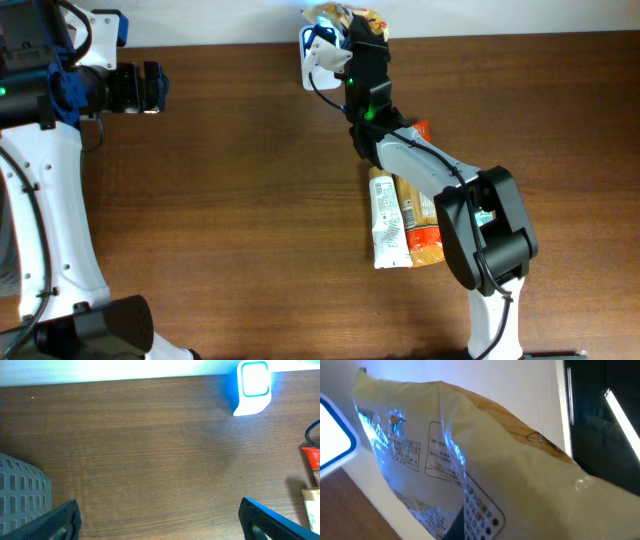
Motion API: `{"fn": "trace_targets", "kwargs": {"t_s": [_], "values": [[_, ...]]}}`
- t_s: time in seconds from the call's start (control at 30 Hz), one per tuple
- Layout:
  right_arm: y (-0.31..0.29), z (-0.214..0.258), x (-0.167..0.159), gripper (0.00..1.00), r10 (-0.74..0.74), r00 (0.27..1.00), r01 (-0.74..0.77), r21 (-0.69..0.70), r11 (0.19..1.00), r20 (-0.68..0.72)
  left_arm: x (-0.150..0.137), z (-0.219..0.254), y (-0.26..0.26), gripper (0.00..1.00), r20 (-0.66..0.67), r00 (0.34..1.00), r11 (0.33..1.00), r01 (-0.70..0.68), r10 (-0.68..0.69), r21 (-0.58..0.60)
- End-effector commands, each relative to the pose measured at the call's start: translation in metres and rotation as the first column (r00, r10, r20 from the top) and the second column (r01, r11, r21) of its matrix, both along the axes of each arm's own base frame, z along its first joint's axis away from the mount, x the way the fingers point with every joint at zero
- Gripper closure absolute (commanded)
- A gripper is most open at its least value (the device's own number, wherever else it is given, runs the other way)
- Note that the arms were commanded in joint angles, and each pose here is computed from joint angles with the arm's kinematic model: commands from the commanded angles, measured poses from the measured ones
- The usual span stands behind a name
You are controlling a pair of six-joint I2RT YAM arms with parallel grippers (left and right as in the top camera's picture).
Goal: Scan the item barcode
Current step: 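Carry the snack bag right and drop it on the scanned items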
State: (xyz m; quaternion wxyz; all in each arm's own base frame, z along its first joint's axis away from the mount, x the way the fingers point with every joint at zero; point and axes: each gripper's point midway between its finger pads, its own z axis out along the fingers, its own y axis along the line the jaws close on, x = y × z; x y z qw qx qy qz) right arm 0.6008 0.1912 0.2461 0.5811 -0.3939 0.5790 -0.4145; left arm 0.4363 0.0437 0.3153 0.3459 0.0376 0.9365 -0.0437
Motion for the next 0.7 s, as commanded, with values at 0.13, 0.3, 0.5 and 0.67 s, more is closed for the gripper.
{"fn": "trace_targets", "kwargs": {"t_s": [0.13, 0.3, 0.5, 0.67], "values": [[-0.013, 0.138, -0.102, 0.96, 0.259, 0.959, -0.024, 0.884, 0.467, -0.111, -0.001, 0.005, 0.0, 0.01, 0.015, 1.0, 1.0, 0.013, -0.013, 0.007], [-0.148, 0.127, -0.251, 0.96, 0.139, 0.864, 0.473, 0.874, 0.109, -0.484, -0.001, 0.005, 0.0, 0.01, 0.015, 1.0, 1.0, 0.013, -0.013, 0.007], [-0.173, -0.039, -0.295, 0.96, 0.303, 0.391, 0.905, 0.422, 0.042, -0.869, -0.001, 0.005, 0.0, 0.01, 0.015, 1.0, 1.0, 0.013, -0.013, 0.007], [-0.172, -0.08, -0.287, 0.95, 0.365, 0.28, 0.949, 0.314, 0.036, -0.888, -0.001, 0.005, 0.0, 0.01, 0.015, 1.0, 1.0, 0.013, -0.014, 0.008]]}}
